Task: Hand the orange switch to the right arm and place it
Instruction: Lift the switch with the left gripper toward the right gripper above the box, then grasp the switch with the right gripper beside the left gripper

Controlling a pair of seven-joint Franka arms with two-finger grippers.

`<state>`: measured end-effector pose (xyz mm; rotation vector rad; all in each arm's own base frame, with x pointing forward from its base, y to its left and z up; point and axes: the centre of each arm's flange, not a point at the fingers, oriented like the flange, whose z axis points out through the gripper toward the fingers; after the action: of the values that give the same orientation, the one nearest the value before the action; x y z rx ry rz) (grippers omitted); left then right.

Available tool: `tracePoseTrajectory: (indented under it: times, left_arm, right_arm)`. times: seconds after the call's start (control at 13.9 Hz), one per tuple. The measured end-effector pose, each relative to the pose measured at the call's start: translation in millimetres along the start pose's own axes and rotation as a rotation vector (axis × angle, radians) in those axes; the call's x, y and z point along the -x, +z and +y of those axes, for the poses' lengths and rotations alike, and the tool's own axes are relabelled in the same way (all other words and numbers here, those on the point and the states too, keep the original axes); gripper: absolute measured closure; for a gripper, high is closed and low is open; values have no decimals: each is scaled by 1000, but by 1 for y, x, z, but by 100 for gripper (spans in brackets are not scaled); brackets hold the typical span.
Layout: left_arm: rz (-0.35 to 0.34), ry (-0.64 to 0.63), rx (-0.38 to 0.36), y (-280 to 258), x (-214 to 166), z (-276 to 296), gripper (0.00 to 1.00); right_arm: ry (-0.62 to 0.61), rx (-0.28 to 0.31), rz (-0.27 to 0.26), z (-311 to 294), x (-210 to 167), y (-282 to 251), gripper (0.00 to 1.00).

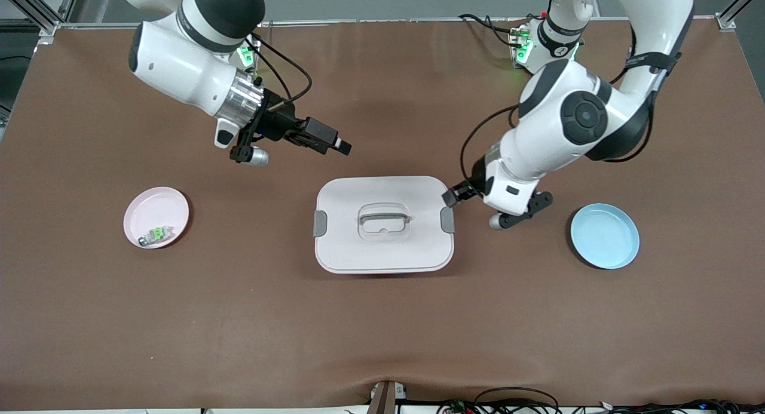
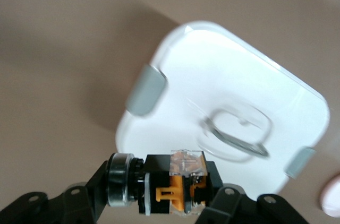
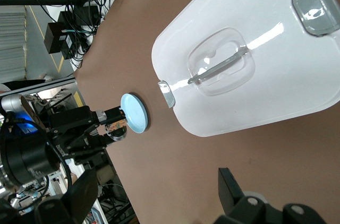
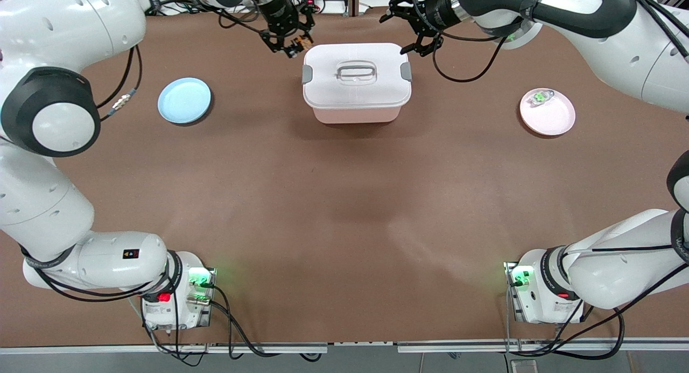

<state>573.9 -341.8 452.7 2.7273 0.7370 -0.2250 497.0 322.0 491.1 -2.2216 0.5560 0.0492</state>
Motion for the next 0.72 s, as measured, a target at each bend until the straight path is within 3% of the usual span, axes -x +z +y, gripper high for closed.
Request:
tracePoseTrajectory:
  times: [0.36, 0.72]
  left_arm:
    - [-149, -166, 60, 8, 33, 20, 28]
    - [-310, -345, 57, 38, 48, 33, 28]
  right_arm:
    - [15, -18, 48, 7, 5, 9, 0]
    - [-2, -26, 68, 6, 32, 37, 0]
